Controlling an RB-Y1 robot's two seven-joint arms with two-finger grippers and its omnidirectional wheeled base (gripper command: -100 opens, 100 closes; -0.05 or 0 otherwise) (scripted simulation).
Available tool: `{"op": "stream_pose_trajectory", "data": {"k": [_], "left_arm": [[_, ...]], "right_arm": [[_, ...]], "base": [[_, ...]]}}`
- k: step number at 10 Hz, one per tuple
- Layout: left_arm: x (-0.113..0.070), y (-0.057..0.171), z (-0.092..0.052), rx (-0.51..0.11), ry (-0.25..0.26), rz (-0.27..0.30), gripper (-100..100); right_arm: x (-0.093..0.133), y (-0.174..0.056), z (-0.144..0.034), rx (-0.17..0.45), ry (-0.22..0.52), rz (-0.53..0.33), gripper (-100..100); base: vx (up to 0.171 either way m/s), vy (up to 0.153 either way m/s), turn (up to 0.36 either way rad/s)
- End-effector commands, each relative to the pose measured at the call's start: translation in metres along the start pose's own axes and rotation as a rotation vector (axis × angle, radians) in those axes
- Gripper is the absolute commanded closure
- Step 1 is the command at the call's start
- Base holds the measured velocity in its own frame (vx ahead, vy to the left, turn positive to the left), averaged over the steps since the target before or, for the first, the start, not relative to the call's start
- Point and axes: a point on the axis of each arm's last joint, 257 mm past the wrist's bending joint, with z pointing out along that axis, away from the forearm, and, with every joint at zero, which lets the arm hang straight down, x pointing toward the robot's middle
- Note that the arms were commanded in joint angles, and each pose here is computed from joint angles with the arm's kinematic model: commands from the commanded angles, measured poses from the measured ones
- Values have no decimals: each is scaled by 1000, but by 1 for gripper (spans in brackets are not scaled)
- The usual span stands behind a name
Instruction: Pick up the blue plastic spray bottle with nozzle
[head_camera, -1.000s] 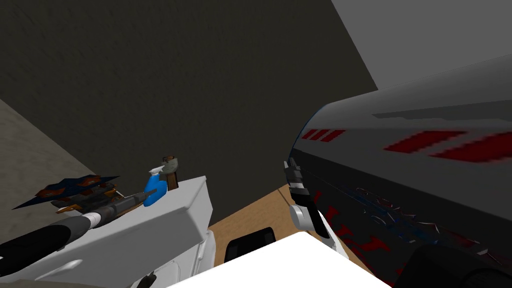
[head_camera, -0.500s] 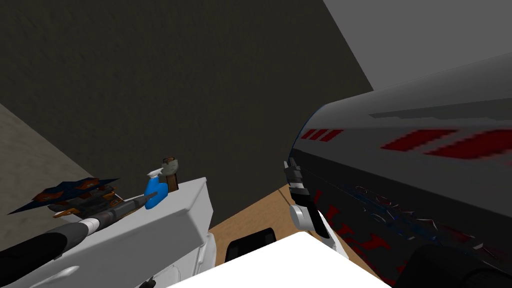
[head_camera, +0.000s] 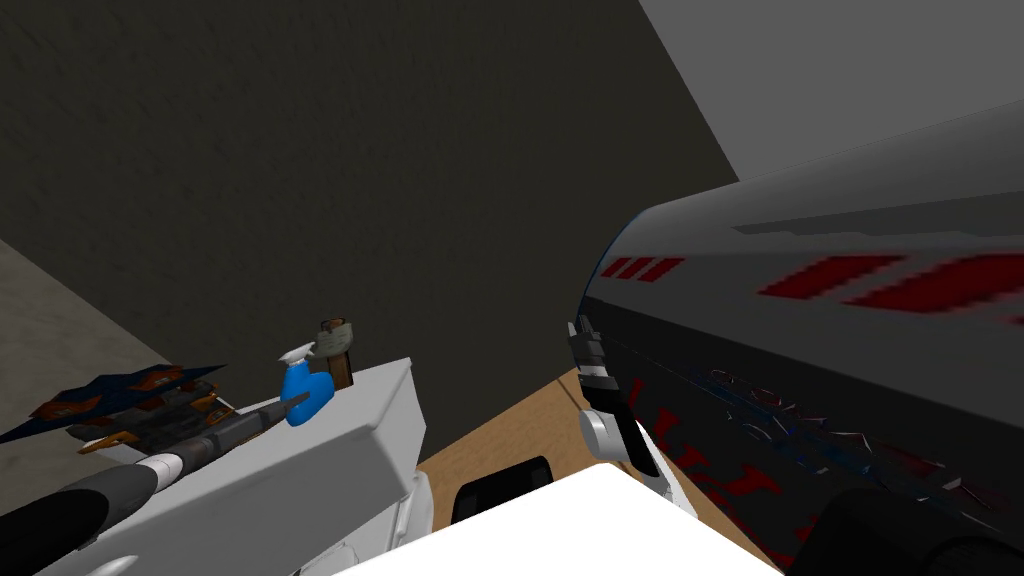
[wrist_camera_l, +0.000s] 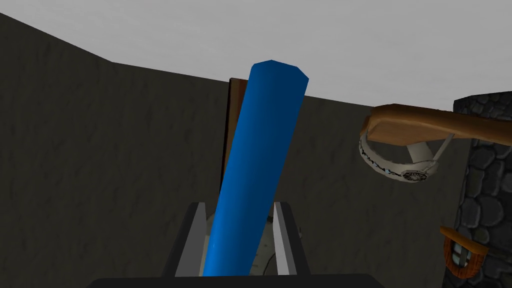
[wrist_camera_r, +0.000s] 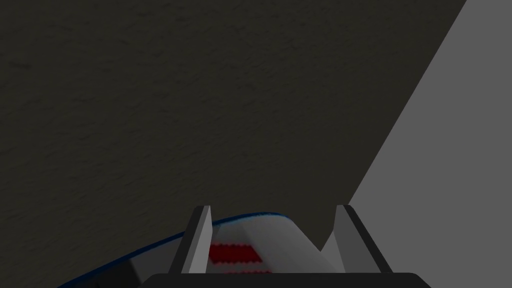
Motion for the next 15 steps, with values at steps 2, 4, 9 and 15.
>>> {"op": "stream_pose_trajectory", "data": {"k": [2, 4, 9, 15], "left_arm": [[7, 2, -9, -22, 1, -7, 100], [9, -3, -18, -10, 1, -8, 100], [18, -2, -38, -36, 8, -7, 100], [8, -7, -67, -74, -19, 18, 100]], "right_arm": [[0, 0, 0, 0, 0, 0, 0], [0, 0, 0, 0, 0, 0, 0], [0, 0, 0, 0, 0, 0, 0], [0, 0, 0, 0, 0, 0, 0]], "base": [[7, 14, -30], [20, 37, -22], [15, 26, -21], [18, 32, -36]]}}
